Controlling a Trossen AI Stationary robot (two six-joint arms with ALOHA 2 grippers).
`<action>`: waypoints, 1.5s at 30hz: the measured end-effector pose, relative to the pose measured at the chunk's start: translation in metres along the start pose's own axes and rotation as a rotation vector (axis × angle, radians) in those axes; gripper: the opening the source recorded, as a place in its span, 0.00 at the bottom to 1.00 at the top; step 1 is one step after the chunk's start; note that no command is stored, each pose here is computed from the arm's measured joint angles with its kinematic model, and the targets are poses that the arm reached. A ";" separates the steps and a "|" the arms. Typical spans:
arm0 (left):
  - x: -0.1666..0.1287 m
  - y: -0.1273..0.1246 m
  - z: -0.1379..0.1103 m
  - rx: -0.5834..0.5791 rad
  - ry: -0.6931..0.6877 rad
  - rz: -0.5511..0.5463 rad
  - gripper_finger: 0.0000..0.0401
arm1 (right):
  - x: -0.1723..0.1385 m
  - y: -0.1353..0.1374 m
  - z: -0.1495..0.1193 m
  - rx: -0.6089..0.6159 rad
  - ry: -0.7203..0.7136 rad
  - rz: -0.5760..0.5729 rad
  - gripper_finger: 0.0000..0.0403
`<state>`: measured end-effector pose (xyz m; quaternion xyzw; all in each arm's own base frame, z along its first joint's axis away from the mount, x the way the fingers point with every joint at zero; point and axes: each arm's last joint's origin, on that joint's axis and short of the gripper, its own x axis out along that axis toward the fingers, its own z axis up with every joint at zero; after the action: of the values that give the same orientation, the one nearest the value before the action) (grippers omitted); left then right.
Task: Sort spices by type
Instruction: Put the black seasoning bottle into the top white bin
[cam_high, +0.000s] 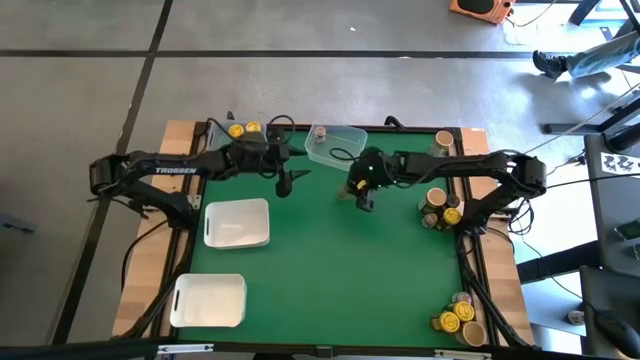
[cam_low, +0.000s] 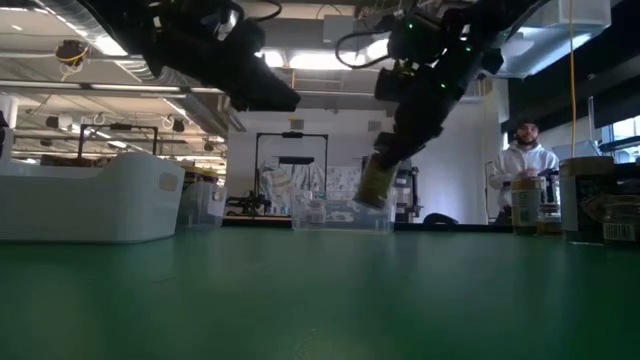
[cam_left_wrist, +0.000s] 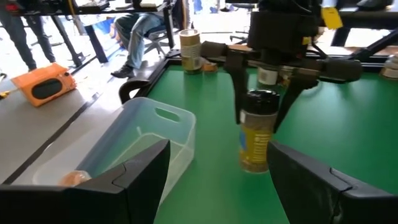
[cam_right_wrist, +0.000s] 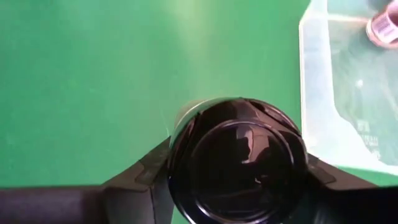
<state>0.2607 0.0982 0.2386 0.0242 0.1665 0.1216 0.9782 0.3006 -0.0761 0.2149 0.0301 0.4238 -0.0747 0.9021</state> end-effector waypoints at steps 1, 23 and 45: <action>0.000 -0.002 0.000 0.002 -0.001 -0.007 0.66 | 0.002 0.000 0.003 0.000 -0.005 0.007 0.50; -0.001 -0.013 -0.027 -0.073 0.160 -0.002 0.66 | 0.045 -0.003 0.032 -0.034 0.113 0.025 0.58; 0.017 -0.017 -0.025 -0.056 0.060 -0.085 0.66 | -0.022 0.000 0.009 -0.054 0.123 -0.031 0.88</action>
<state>0.2718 0.0858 0.2082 -0.0140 0.1934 0.0854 0.9773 0.2940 -0.0746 0.2372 0.0036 0.4809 -0.0751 0.8736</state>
